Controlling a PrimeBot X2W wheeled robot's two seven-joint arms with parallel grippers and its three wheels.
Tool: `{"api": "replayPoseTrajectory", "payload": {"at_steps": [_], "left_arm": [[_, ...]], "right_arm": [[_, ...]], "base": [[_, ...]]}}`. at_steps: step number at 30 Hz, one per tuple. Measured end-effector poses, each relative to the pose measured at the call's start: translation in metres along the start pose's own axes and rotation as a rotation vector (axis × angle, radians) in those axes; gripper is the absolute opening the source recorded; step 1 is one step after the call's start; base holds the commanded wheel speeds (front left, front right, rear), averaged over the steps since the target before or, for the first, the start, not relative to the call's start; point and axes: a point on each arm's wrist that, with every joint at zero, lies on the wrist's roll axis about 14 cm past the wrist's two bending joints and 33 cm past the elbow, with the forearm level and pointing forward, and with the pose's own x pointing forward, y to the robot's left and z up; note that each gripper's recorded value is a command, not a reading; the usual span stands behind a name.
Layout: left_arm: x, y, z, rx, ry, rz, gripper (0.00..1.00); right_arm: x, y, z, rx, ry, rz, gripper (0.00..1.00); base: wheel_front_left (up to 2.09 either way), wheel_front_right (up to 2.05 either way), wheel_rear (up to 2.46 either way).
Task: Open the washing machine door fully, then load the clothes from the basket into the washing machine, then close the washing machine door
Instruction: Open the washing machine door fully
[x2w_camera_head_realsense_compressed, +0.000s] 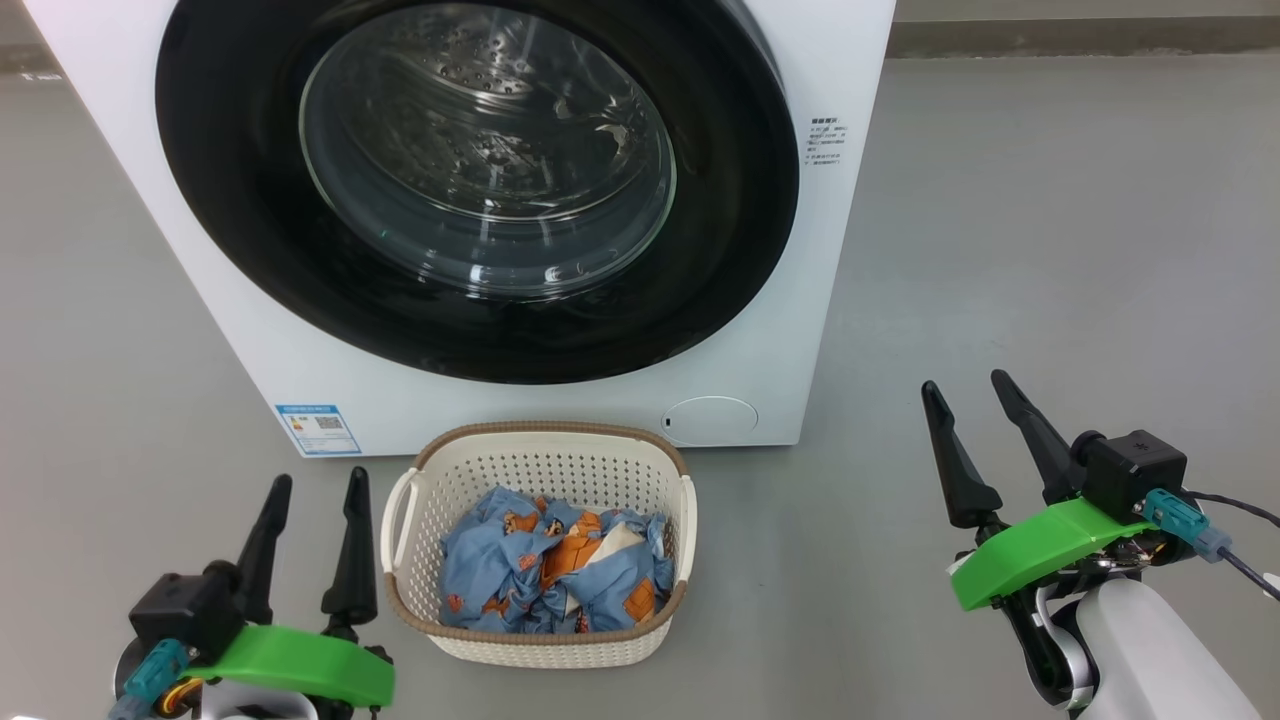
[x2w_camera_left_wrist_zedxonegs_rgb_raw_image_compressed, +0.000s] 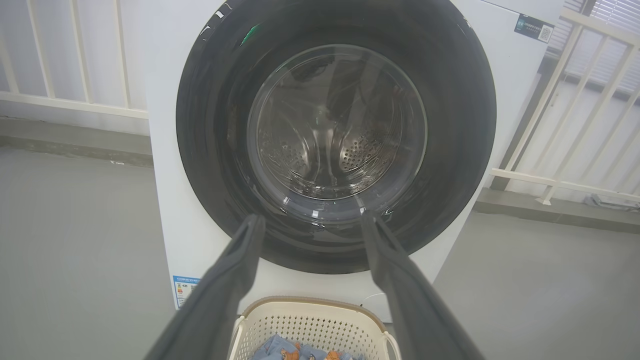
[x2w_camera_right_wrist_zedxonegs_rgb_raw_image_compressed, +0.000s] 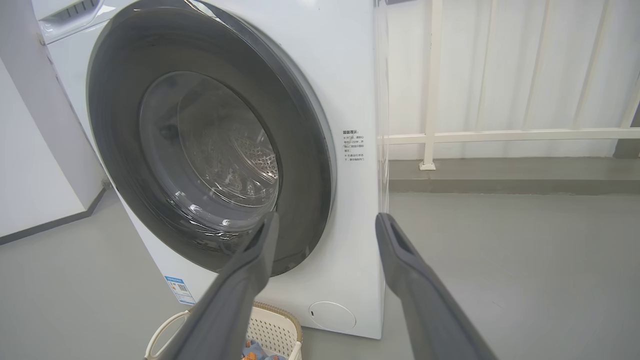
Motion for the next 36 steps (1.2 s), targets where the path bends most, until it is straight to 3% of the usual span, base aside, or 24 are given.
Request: {"api": "replayPoseTrajectory", "payload": {"at_steps": [27, 36], "left_arm": [[0.001, 0.011, -0.007, -0.020, 0.016, 0.039, 1.00], [0.008, 0.019, -0.011, -0.041, 0.013, 0.068, 1.00]], "right_arm": [[0.006, -0.010, -0.012, 0.012, 0.027, -0.026, 1.00], [0.035, -0.025, -0.002, -0.013, 0.004, -0.037, 1.00]], "base": [[0.00, 0.00, 0.00], [0.00, 0.00, 0.00]]}}
